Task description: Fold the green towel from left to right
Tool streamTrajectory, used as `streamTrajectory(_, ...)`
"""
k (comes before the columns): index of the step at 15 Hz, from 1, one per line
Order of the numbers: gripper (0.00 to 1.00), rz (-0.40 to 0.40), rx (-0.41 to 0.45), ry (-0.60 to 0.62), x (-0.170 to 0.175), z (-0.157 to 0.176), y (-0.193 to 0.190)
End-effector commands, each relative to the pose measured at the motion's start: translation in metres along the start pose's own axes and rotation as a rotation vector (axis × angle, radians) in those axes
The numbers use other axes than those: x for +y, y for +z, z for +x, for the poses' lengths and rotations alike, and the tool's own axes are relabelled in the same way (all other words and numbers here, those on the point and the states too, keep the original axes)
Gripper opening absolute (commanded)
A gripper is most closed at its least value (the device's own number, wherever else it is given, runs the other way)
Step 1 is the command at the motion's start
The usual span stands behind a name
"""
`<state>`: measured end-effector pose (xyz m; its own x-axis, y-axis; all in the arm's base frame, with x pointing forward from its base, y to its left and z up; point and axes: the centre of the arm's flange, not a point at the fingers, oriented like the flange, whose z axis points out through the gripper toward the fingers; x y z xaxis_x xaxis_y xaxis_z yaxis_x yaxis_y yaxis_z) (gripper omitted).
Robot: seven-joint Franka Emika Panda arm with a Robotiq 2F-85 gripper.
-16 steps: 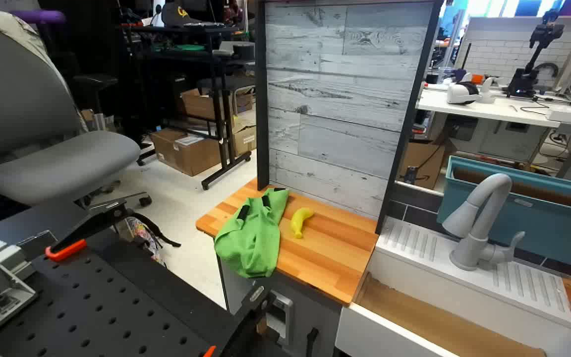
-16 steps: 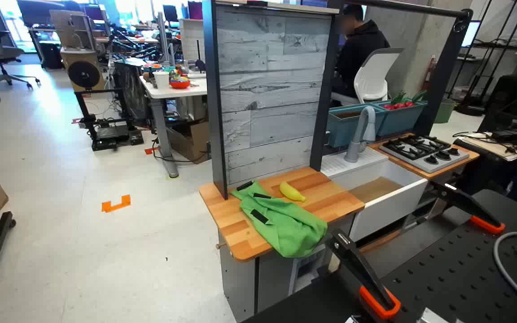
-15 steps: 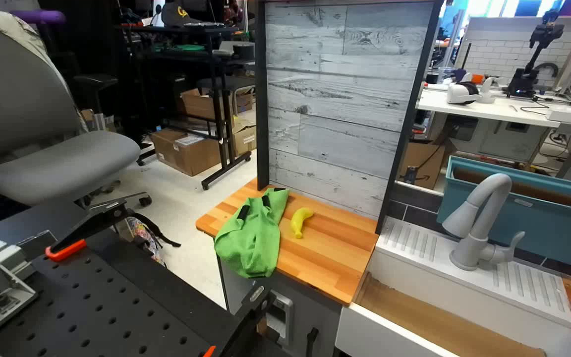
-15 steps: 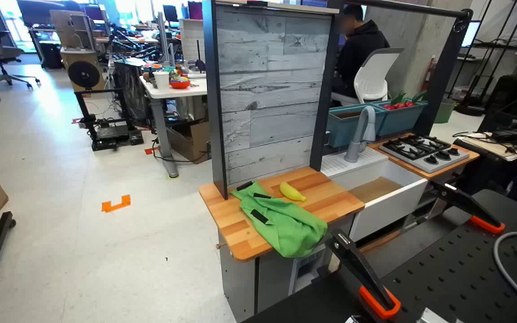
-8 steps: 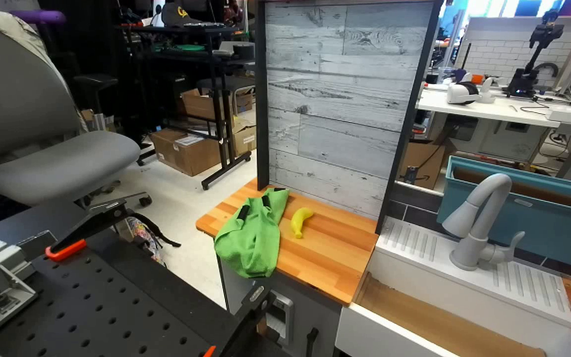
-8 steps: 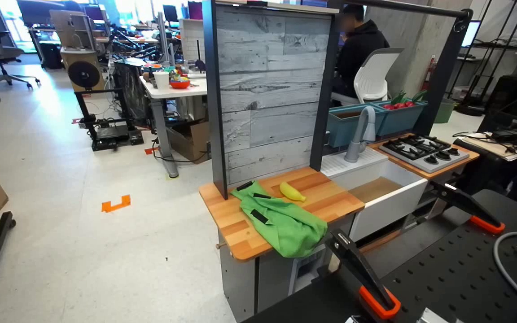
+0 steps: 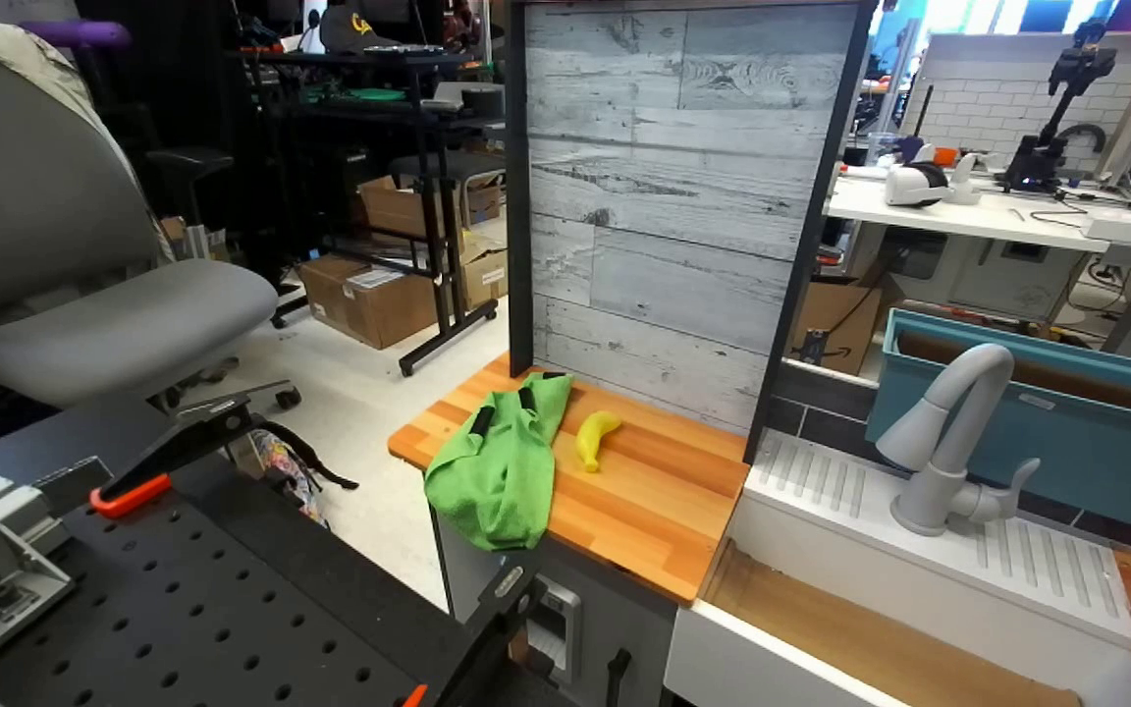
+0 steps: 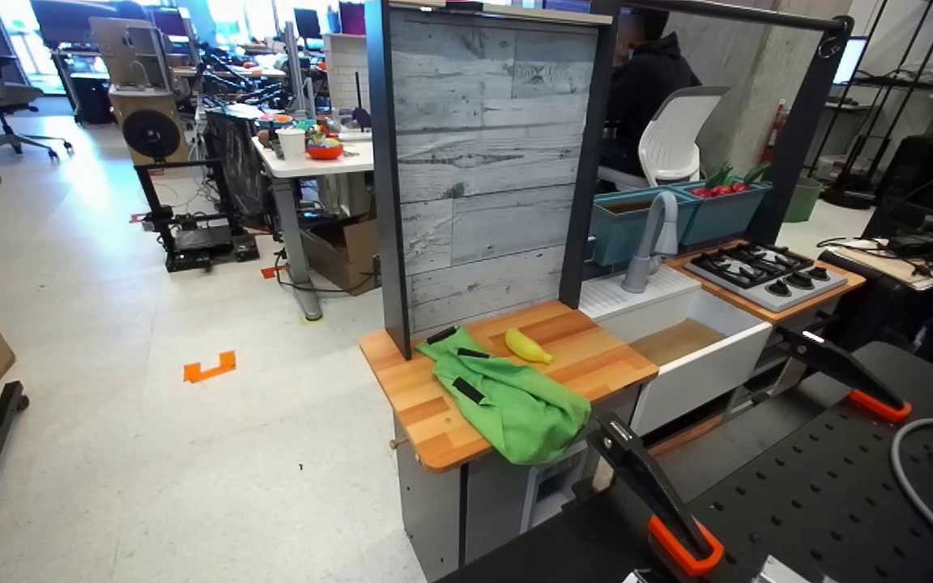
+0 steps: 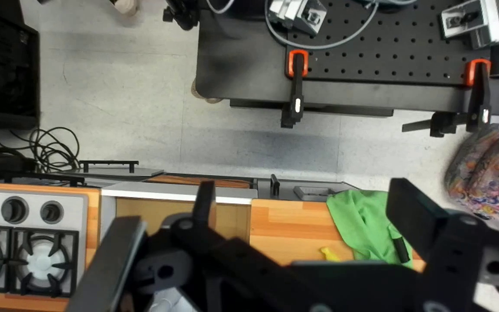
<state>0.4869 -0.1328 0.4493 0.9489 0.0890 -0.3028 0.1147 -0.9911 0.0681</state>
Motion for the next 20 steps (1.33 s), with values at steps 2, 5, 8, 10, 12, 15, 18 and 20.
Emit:
streamTrajectory(2,1.00,-0.001,0.039,0.001,-0.034,0.064,0.047)
streamTrajectory(5,1.00,0.013,0.087,-0.004,-0.050,0.096,0.083)
streamTrajectory(8,1.00,0.037,0.168,-0.034,-0.064,0.124,0.120)
streamTrajectory(10,1.00,0.026,0.199,-0.062,-0.074,0.142,0.145)
streamTrajectory(12,1.00,0.023,0.219,-0.099,-0.085,0.156,0.167)
streamTrajectory(15,1.00,0.022,0.220,-0.140,-0.102,0.175,0.196)
streamTrajectory(18,1.00,0.023,0.208,-0.179,-0.120,0.193,0.220)
streamTrajectory(20,1.00,0.023,0.192,-0.212,-0.133,0.204,0.232)
